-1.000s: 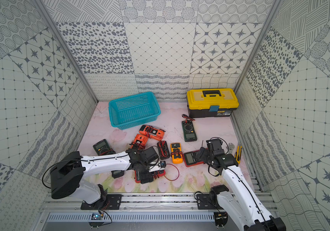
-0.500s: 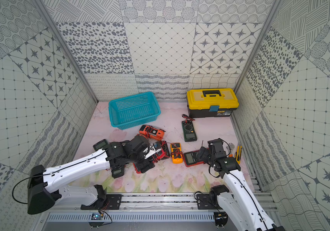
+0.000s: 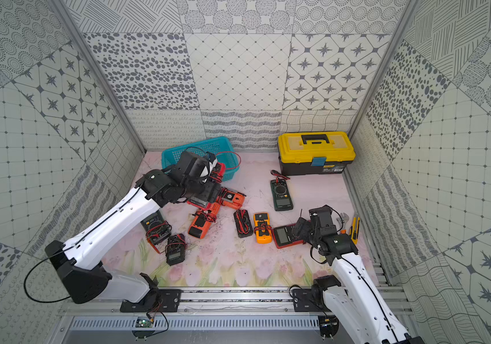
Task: Put the multimeter into the basket
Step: Pick up the multimeter from the center of the board, then place the multimeter in the basket.
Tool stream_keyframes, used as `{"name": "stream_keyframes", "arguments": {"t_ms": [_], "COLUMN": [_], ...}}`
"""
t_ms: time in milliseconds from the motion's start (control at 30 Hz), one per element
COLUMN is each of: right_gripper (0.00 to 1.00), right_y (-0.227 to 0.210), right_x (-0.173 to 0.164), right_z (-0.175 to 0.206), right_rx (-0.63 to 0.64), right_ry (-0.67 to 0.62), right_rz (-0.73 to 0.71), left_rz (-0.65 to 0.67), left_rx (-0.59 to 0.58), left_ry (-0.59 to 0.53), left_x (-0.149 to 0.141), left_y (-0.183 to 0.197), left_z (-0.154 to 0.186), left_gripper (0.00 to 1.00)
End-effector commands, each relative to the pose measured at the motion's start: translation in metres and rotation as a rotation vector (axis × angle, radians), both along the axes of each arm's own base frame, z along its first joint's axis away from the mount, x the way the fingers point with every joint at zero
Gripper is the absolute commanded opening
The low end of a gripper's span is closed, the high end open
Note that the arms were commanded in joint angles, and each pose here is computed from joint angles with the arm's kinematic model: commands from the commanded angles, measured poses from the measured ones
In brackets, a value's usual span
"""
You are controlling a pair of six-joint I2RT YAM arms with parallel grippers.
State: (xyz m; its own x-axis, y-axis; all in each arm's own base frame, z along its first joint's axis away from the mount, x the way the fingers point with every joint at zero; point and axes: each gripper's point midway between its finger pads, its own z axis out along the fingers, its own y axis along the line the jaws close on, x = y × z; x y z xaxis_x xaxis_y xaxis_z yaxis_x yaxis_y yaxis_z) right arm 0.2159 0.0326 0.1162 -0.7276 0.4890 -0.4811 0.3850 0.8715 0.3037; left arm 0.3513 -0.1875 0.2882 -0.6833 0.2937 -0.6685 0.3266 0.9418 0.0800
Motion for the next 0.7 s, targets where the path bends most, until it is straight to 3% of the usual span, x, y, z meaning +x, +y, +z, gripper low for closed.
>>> {"name": "stream_keyframes", "arguments": {"t_ms": [0, 200, 400, 667], "right_gripper": [0.98, 0.98, 0.98, 0.98], "right_y": [0.002, 0.004, 0.005, 0.005], "right_x": [0.006, 0.007, 0.006, 0.003], "right_z": [0.006, 0.007, 0.010, 0.006], "right_rx": [0.016, 0.029, 0.037, 0.053], "right_ry": [-0.040, -0.040, -0.043, -0.037], "right_rz": [-0.002, 0.000, -0.002, -0.018], "left_rz": [0.302, 0.532, 0.725, 0.807], "left_rx": [-0.049, -0.106, -0.132, -0.140], "left_ry": [-0.065, -0.061, -0.030, 0.035], "left_x": [0.066, 0.126, 0.166, 0.202], "left_y": [0.049, 0.094, 0.144, 0.181], "left_z": [0.019, 0.003, -0.031, -0.080], "left_gripper": [0.00, 0.00, 0.00, 0.00]}}
